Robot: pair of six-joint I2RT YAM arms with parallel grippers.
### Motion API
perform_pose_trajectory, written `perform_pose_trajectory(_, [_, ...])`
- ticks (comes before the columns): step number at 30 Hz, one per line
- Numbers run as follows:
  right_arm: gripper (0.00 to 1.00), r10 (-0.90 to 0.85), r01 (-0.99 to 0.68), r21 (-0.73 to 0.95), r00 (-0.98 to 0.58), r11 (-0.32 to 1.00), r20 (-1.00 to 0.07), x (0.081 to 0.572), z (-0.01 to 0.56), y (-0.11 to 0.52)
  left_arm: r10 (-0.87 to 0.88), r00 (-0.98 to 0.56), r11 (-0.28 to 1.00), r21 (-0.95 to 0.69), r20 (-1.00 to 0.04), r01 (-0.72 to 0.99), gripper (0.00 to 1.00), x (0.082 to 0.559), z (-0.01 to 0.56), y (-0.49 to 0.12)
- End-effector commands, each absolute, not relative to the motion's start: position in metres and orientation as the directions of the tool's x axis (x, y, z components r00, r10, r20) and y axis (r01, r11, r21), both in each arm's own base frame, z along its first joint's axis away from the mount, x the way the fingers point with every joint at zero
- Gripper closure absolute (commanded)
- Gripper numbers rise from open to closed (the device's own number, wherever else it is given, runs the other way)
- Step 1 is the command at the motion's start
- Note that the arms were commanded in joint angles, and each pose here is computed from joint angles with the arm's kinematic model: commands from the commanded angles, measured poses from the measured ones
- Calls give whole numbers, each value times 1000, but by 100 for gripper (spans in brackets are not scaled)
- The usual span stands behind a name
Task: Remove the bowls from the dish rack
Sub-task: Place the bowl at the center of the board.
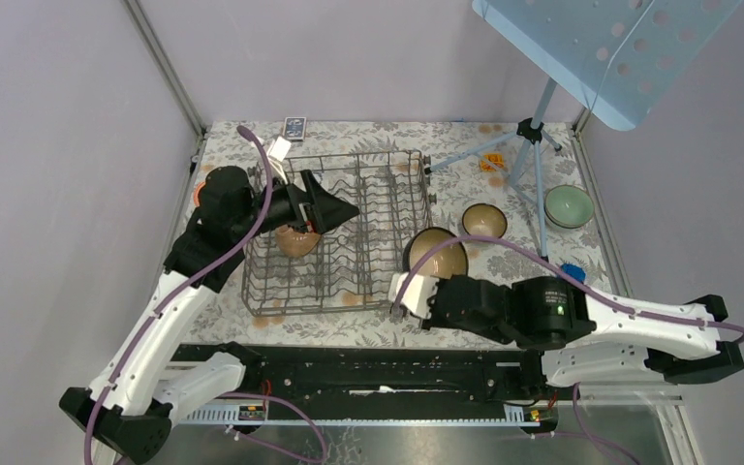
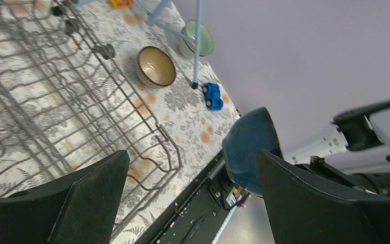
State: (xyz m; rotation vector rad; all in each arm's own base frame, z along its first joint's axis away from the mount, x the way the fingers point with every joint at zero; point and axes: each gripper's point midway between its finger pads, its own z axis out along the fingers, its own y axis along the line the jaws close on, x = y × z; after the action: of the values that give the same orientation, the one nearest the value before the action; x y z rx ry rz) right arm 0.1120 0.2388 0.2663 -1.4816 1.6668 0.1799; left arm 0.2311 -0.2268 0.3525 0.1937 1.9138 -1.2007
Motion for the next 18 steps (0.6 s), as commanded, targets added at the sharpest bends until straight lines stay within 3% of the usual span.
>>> perform_pose_trajectory(1, [100, -787, -777, -608, 269, 163, -555, 113, 274, 233, -190, -599, 439, -613, -778, 657, 1, 210, 363, -238])
perform_pose_trajectory(8, [100, -838, -714, -692, 440, -108, -323, 85, 239, 236, 45, -509, 569, -397, -860, 720, 1, 202, 348, -259])
perform_pose_trajectory(18, [100, -821, -684, -657, 544, -316, -172, 62, 213, 240, 453, -427, 646, -42, -783, 762, 1, 167, 317, -292])
